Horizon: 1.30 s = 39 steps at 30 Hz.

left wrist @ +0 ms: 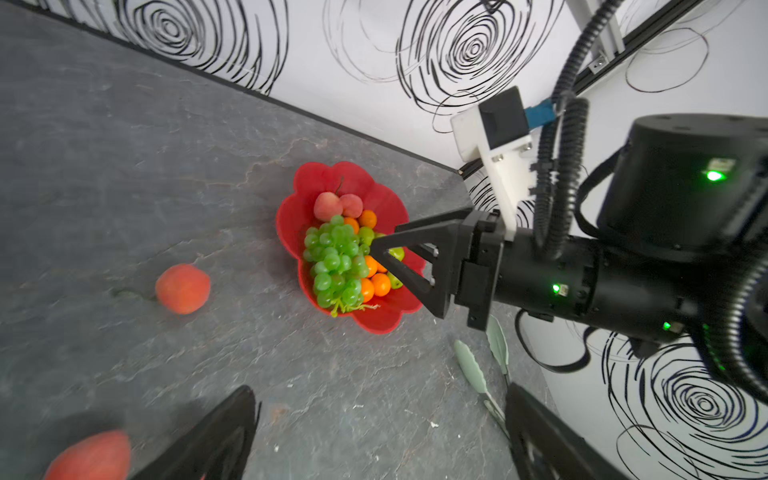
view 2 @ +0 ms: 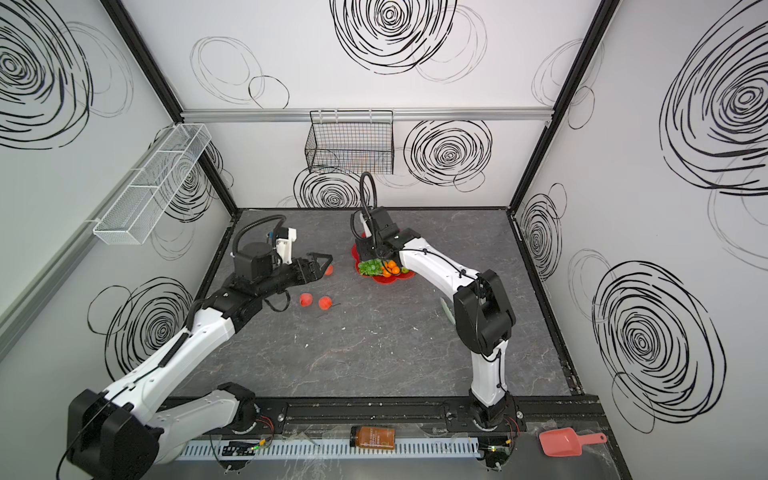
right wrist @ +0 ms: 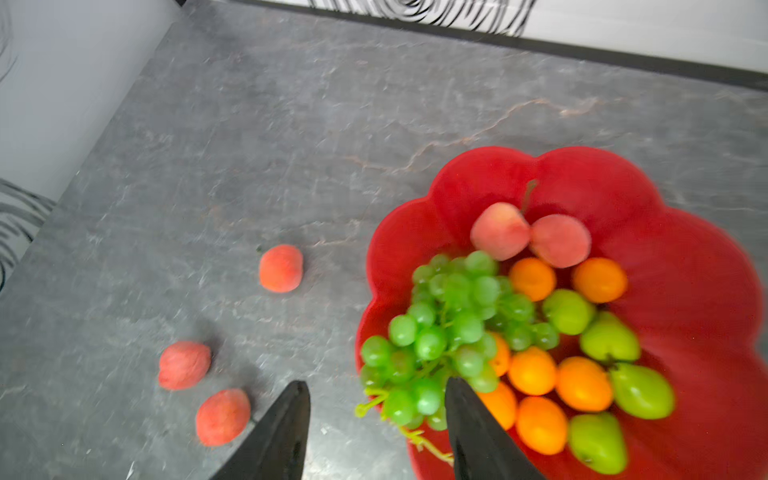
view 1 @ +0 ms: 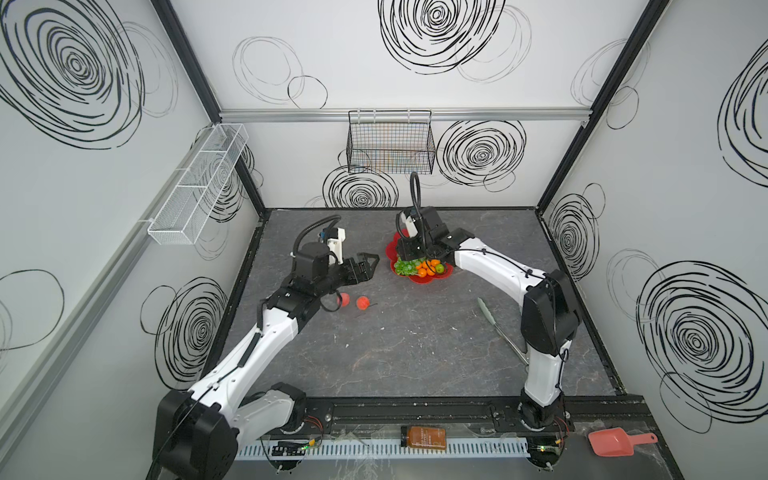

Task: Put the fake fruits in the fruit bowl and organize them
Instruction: 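Move the right gripper back down over another peach on the table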

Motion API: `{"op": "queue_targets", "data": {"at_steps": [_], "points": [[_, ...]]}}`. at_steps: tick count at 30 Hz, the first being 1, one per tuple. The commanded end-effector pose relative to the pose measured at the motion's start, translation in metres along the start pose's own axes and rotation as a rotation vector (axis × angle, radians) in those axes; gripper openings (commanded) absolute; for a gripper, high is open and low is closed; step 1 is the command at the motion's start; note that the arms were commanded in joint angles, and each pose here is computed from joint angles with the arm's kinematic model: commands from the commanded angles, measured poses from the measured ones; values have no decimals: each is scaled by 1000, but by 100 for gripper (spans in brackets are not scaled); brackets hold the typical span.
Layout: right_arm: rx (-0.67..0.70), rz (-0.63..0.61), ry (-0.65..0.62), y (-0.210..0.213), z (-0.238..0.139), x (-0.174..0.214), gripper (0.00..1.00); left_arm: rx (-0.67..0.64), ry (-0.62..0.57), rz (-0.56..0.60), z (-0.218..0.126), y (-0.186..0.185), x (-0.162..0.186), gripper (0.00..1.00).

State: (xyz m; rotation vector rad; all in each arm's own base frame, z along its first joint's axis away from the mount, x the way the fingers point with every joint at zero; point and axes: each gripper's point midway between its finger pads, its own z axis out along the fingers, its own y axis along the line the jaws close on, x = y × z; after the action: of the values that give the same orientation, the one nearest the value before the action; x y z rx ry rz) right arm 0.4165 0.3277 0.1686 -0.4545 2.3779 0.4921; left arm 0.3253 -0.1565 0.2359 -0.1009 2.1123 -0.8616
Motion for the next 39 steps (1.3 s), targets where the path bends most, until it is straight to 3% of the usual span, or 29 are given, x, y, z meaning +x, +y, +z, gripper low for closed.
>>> {"op": "queue_targets", "data": {"at_steps": [1, 12, 23, 39], "points": [[-54, -27, -34, 38, -7, 9, 57, -90, -5, -68, -21, 30, 15, 96], [-180, -90, 95, 118, 35, 79, 58, -170, -16, -203, -64, 67, 52, 96], [-171, -87, 219, 124, 84, 103, 60, -158, -20, -300, -61, 97, 49, 96], [-159, -100, 301, 123, 103, 121, 61, -142, 14, -293, -55, 105, 50, 96]]}}
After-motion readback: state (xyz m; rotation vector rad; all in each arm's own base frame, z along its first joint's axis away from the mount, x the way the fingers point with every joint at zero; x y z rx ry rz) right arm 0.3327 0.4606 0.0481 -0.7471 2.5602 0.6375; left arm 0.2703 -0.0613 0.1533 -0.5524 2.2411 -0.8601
